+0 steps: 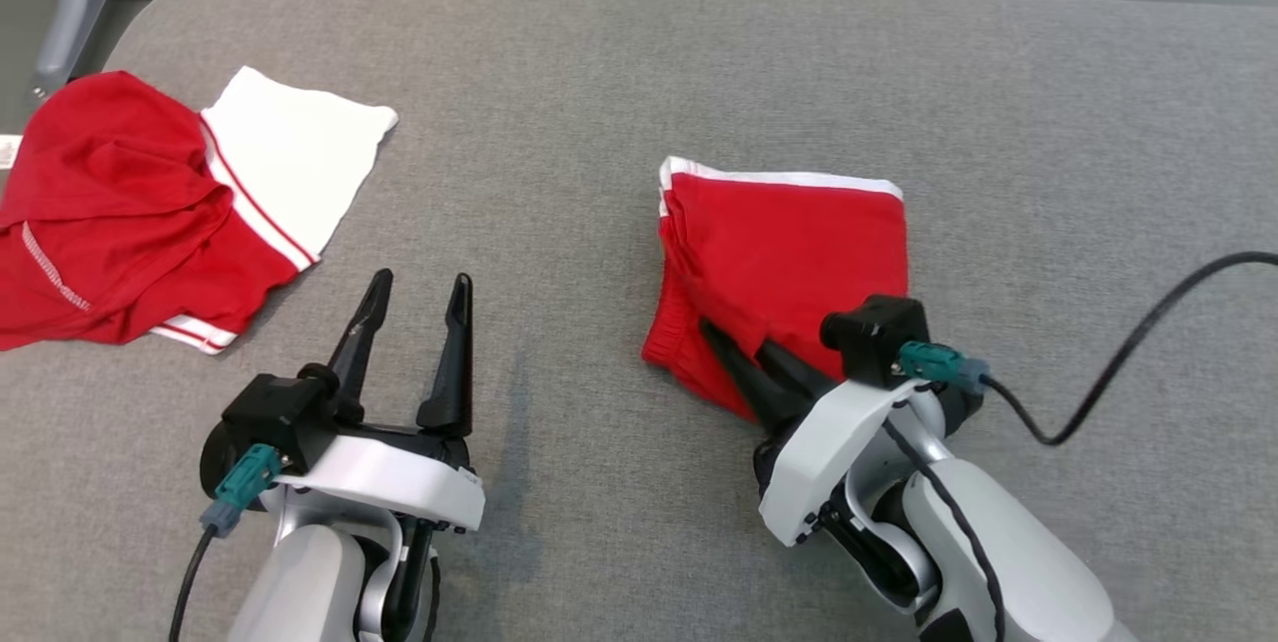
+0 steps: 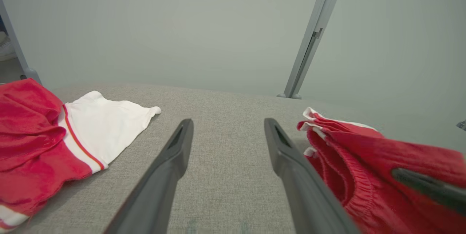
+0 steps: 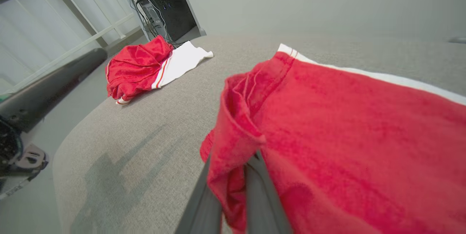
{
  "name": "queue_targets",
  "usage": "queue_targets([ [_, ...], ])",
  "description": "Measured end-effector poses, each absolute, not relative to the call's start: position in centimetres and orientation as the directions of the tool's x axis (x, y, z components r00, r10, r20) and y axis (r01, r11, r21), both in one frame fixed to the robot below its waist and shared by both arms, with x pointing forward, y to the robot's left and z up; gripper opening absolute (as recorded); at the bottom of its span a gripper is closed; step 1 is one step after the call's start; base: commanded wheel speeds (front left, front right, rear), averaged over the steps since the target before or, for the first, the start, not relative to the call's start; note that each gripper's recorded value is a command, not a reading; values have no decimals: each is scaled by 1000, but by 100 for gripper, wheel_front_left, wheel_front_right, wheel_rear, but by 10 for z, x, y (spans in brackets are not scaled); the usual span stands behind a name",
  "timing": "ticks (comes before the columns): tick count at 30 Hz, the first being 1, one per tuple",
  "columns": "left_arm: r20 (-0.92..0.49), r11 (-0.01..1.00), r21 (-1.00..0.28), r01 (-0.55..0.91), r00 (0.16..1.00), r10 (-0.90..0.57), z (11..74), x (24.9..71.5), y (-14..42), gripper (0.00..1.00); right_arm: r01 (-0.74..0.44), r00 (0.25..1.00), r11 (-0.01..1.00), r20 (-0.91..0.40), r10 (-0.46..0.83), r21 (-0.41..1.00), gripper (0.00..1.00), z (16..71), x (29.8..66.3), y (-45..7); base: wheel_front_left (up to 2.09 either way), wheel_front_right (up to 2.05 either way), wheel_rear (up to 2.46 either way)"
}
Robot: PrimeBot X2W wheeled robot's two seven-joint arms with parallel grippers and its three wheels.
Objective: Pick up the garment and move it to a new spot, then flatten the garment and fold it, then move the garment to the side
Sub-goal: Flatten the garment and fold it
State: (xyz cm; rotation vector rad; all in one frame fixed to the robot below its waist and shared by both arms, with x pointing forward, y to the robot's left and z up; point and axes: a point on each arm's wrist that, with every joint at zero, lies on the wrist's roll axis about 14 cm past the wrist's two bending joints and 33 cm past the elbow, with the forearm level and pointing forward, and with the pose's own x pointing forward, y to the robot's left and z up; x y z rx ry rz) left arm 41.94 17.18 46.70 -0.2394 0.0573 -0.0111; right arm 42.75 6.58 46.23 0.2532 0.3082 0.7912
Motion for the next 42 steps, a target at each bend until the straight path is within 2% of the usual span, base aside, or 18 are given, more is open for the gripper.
queue_targets([
  [5,-72,970,-244,-7,997,-11,461,417,173,100,-673,624,651,-202,755,353,0,446,422,79,0,0,0],
  [6,-73,970,-244,-8,997,-10,460,417,173,100,-676,624,649,-198,756,349,37,446,422,79,0,0,0],
  [7,-75,970,-245,-8,997,-11,459,417,172,100,-679,624,647,-191,758,348,98,446,423,80,0,0,0],
  [8,-76,969,-245,-7,997,-12,459,417,172,100,-682,624,645,-186,759,346,100,447,423,81,0,0,0],
  [14,-71,971,-240,4,997,-22,460,418,170,100,-708,644,629,-72,762,323,100,473,424,84,0,0,0],
  [19,-58,972,-232,17,998,-31,465,419,168,100,-671,726,688,55,686,277,100,506,445,58,0,0,0],
  [24,-49,975,-220,24,998,-36,469,419,168,100,-528,848,813,114,517,246,100,520,468,-6,0,0,0],
  [29,-26,978,-207,22,999,-28,477,421,172,100,-343,939,916,101,329,207,100,517,474,-81,0,0,0],
  [34,-12,982,-191,6,1000,-9,483,417,179,100,-205,978,964,76,194,170,100,514,463,-133,0,0,0],
  [42,-11,985,-171,-12,1000,10,489,399,188,100,-147,989,977,43,142,153,100,515,432,-153,0,0,0],
])
